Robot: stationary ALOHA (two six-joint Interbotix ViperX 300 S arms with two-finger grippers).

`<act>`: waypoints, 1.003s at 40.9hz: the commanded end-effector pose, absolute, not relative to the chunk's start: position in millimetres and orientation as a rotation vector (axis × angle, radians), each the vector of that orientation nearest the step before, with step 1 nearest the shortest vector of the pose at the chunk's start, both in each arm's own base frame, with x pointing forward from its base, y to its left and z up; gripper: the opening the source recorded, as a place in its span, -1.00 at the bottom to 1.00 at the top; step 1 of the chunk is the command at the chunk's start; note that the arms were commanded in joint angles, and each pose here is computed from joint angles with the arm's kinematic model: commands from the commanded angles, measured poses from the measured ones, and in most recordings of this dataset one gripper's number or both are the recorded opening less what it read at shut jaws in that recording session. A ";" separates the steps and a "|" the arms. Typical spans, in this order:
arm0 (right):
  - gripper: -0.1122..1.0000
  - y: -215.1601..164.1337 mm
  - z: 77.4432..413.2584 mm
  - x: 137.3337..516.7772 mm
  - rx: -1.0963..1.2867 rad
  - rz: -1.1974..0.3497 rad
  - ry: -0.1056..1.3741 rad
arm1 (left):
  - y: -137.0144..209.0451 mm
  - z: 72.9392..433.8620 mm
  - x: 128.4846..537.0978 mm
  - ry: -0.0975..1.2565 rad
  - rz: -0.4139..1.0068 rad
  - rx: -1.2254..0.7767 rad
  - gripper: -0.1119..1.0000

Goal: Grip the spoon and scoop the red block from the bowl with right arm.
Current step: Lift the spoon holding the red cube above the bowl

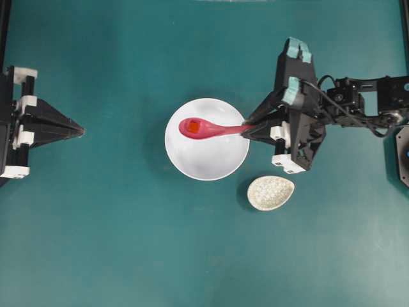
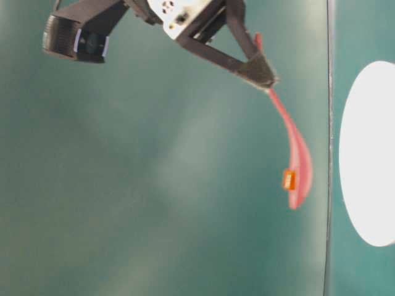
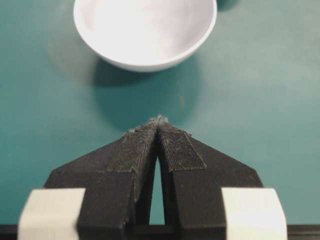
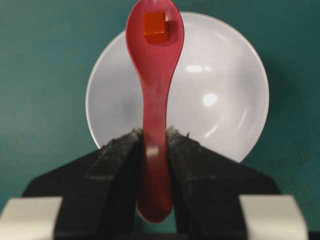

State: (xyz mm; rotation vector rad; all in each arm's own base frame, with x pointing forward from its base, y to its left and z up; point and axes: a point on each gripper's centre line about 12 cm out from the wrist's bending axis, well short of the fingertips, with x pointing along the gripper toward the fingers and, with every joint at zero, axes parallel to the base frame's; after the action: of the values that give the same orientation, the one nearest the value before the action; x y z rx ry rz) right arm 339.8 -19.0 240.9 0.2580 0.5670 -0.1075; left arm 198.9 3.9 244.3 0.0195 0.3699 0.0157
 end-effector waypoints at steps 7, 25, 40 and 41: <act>-0.36 -17.5 275.3 336.9 0.257 -0.091 0.503 | 3.7 254.7 202.8 0.344 0.014 0.025 -0.80; -0.36 -16.6 300.5 330.5 0.255 -0.081 0.448 | 3.7 254.4 203.0 0.345 0.014 0.026 -0.80; -0.36 -16.5 301.8 329.6 0.257 -0.080 0.445 | 3.7 254.4 202.7 0.347 0.014 0.026 -0.80; -0.36 -16.5 301.8 329.6 0.257 -0.080 0.445 | 4.0 254.2 202.6 0.348 0.015 0.026 -0.80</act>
State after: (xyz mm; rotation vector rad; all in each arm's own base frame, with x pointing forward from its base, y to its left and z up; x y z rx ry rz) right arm 328.4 -17.4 283.4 0.2607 0.4969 -0.0891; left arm 199.0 3.9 243.9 0.0210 0.3730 0.0153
